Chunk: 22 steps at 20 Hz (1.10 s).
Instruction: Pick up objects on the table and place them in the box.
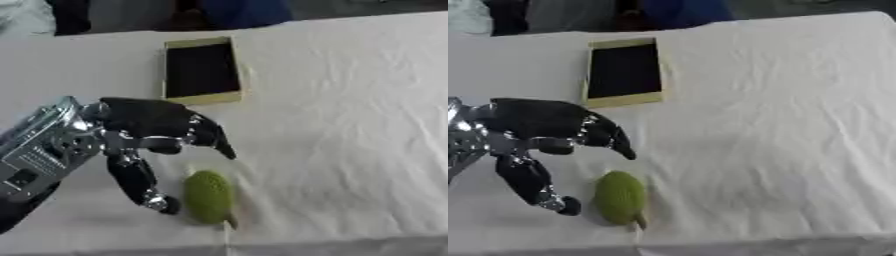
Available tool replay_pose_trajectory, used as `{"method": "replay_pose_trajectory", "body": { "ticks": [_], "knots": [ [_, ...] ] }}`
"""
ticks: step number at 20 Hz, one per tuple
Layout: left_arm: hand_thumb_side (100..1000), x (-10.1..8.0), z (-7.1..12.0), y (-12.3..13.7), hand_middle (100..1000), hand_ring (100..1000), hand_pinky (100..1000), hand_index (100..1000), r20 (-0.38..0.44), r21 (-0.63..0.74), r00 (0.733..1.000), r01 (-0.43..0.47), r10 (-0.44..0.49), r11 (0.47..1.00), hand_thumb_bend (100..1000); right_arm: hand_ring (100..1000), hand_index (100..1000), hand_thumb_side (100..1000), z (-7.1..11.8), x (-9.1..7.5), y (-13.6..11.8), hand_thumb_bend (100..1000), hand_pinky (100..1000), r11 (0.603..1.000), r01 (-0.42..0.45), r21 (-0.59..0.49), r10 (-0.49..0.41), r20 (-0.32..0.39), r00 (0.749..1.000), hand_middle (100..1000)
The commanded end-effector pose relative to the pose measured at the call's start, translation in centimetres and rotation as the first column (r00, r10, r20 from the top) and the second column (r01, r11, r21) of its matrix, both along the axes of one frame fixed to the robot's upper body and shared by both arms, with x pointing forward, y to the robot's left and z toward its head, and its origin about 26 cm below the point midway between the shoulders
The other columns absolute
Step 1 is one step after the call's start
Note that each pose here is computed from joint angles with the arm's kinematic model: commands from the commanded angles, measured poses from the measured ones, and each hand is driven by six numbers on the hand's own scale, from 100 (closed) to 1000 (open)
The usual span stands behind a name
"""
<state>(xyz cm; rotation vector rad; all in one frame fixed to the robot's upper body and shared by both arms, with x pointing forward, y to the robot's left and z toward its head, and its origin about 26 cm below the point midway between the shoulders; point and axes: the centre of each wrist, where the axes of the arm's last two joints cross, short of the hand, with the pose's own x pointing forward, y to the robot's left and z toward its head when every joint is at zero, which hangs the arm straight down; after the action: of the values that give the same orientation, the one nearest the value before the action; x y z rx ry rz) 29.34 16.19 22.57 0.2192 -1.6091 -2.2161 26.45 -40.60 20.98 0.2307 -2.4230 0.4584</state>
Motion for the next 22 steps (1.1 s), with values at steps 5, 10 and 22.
{"method": "replay_pose_trajectory", "body": {
  "ticks": [5,10,22],
  "knots": [
    [100,-0.3,0.4,-0.5,783,841,750,905,0.072,0.030,0.997,0.003,-0.005,1.000,582,569,909,611,1.1,-0.1,0.1,100,732,1.000,-0.012,-0.028,0.013,0.026,1.000,603],
    [100,-0.5,0.0,-0.7,791,851,753,908,0.067,0.044,0.998,-0.002,-0.001,0.999,535,569,909,612,1.1,0.0,0.1,100,732,0.999,-0.016,-0.029,0.016,0.028,0.999,602],
    [100,0.2,-1.8,-0.6,813,876,755,928,0.025,0.033,1.000,-0.012,0.011,0.999,452,569,909,613,1.1,-0.1,0.2,100,732,1.000,-0.018,-0.024,0.018,0.024,1.000,602]
  ]
}}
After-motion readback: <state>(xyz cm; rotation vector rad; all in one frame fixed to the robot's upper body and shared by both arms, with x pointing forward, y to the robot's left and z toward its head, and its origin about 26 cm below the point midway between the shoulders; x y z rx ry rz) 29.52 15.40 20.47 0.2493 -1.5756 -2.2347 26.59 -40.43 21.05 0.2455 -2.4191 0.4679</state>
